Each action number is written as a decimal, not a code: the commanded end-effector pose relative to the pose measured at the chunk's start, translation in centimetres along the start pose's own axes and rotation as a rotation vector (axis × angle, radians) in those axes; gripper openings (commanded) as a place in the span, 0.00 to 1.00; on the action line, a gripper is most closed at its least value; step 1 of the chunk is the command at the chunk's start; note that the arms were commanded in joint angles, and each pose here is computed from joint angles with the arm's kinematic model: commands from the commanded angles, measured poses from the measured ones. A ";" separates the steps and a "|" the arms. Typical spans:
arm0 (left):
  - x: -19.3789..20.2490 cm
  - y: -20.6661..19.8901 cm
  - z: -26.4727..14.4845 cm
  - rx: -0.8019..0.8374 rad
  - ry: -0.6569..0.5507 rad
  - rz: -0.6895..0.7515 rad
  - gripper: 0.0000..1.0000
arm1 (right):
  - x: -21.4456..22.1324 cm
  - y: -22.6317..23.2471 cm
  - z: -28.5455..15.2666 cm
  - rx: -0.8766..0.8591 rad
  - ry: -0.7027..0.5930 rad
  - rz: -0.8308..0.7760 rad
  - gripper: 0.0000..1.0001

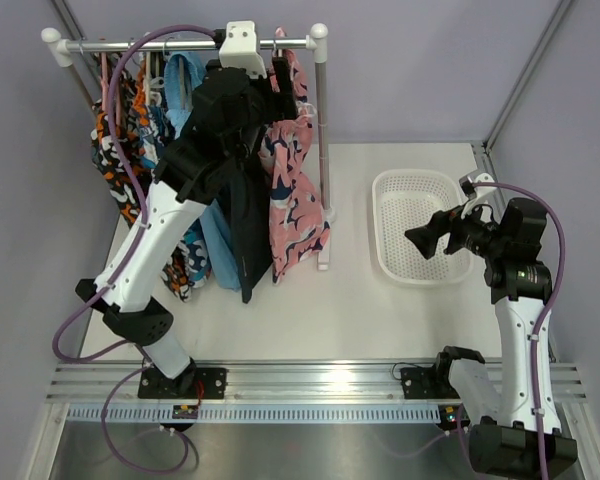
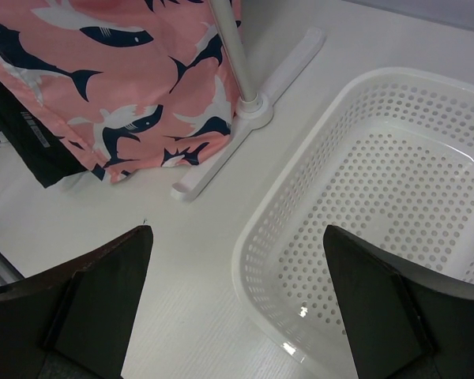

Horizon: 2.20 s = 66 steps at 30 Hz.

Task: Remove the shorts from the hanger

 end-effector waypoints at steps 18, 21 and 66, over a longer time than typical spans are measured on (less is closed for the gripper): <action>1.7 -1.2 6.6 -0.149 -0.052 0.070 0.73 | -1.1 1.1 0.2 -0.002 -0.012 -0.064 1.00; 2.1 -0.3 6.8 -0.182 -0.041 0.066 0.73 | -1.0 1.1 0.4 0.001 -0.007 -0.064 0.99; 0.8 2.2 4.4 0.137 -0.087 -0.071 0.00 | -0.9 1.4 0.5 -0.015 0.003 -0.070 0.99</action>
Point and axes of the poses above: each gripper's point midway between its finger pads, its own z axis out along the fingers, its own y axis along the line the jaws close on, x = y × z, the point moved 6 cm from there along -z, back along the fingers, and after that the axes turned 13 degrees about z, right-handed, at the moved point
